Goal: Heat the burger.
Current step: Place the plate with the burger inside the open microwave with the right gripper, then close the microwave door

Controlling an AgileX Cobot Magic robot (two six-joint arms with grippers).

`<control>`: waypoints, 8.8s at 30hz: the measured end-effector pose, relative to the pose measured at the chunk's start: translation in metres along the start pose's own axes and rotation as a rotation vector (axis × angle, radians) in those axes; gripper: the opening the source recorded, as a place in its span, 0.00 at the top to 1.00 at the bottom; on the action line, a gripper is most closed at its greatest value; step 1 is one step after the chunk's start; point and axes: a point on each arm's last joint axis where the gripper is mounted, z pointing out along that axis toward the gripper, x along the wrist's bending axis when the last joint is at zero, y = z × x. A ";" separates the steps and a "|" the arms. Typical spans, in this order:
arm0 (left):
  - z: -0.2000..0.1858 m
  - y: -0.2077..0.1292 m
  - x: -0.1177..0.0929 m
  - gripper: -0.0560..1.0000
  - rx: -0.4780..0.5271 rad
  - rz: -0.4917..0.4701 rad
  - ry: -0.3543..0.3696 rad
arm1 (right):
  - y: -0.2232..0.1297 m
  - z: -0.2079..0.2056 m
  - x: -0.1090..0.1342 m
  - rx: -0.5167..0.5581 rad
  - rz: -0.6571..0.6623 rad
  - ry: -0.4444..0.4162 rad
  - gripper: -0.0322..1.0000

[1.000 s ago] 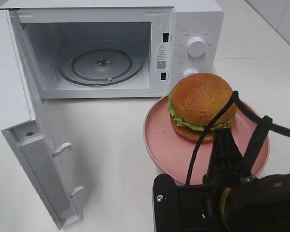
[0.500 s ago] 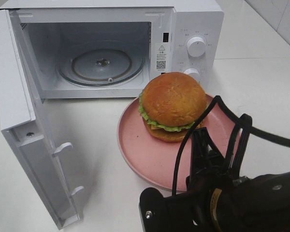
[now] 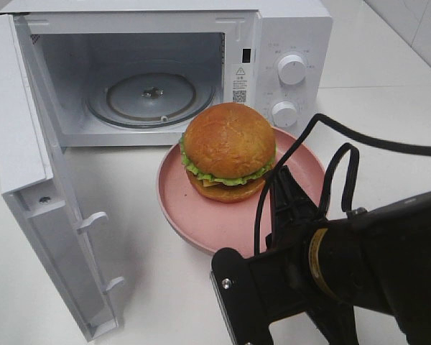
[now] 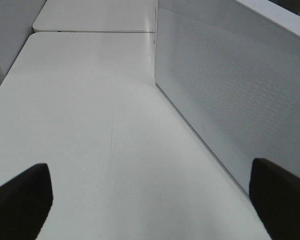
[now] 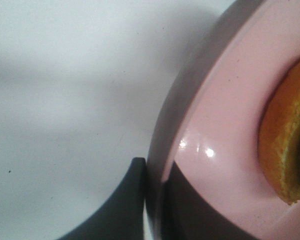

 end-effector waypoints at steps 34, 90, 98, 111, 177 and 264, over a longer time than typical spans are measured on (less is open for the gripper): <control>0.000 0.000 0.000 0.01 0.000 0.000 0.000 | -0.034 0.015 -0.054 -0.220 -0.220 0.156 0.93; 0.000 0.000 0.000 0.01 0.000 0.000 0.000 | -0.002 0.074 -0.123 -0.216 -0.172 0.120 0.93; 0.000 0.000 0.000 0.01 0.000 0.000 0.000 | 0.007 0.083 -0.139 -0.206 -0.153 0.125 0.93; 0.000 0.000 0.000 0.01 0.000 0.000 0.000 | 0.027 0.097 -0.161 -0.179 -0.101 0.123 0.93; 0.000 0.000 0.000 0.01 0.000 0.000 0.000 | 0.066 0.181 -0.233 -0.103 0.127 -0.009 0.40; 0.000 0.000 0.000 0.01 0.000 0.000 0.000 | -0.124 -0.184 -0.019 -0.052 1.321 0.175 0.26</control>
